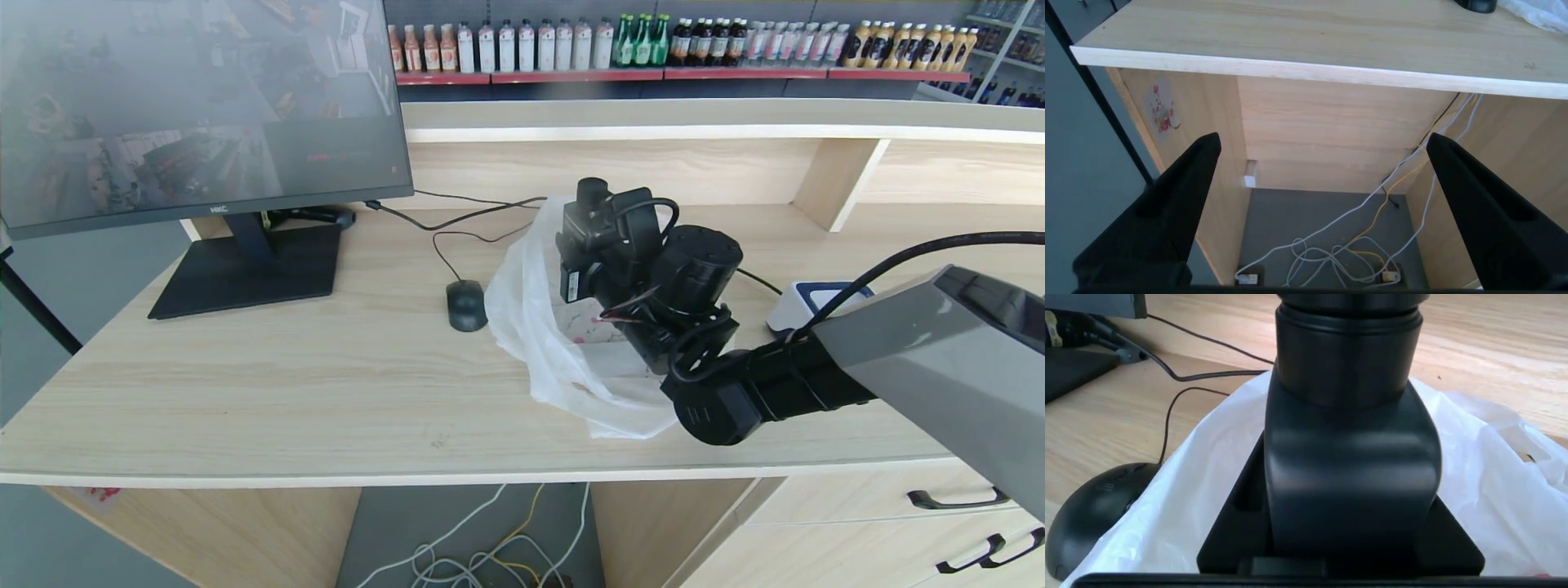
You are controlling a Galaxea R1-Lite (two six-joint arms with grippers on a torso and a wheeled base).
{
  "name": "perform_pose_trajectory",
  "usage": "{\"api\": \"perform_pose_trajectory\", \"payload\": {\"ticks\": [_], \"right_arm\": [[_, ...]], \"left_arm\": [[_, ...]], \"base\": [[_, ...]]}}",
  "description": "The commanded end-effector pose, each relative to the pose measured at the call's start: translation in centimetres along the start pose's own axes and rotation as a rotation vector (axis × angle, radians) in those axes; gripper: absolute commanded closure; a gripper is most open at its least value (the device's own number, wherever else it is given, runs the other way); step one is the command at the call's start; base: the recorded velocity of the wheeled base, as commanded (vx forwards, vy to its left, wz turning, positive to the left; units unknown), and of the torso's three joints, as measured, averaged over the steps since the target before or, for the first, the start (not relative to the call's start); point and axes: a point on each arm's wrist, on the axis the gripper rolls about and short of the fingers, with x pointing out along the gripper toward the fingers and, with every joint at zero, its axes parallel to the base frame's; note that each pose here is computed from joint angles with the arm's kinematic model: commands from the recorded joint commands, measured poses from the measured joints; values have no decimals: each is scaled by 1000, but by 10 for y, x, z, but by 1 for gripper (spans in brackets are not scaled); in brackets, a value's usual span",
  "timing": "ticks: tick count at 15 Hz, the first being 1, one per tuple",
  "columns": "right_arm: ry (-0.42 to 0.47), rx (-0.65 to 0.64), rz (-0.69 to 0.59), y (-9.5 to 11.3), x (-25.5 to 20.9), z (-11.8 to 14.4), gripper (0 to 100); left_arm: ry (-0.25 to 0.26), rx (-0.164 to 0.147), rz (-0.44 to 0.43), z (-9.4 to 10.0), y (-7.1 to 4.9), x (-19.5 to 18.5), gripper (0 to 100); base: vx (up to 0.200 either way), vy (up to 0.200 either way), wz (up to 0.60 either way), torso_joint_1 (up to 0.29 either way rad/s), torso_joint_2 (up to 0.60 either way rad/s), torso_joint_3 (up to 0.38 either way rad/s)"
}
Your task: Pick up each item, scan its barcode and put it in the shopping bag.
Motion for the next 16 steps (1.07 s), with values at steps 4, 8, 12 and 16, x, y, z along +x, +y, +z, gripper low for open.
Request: {"api": "perform_pose_trajectory", "payload": {"ticks": [4,8,12,16], "right_arm": [[7,5,2,4,1,-16,100],[12,6,3,6,2,-27,100],[27,15,6,8,2,-35,100],[30,16,5,8,2,-36,100]], "left_arm": [[-1,0,0,0,0,0,0],[-1,0,0,0,0,0,0],[-1,0,0,0,0,0,0],[-1,0,0,0,0,0,0]], "base": [[0,0,0,0,0,0],[0,0,0,0,0,0],[0,0,0,0,0,0],[0,0,0,0,0,0]]}}
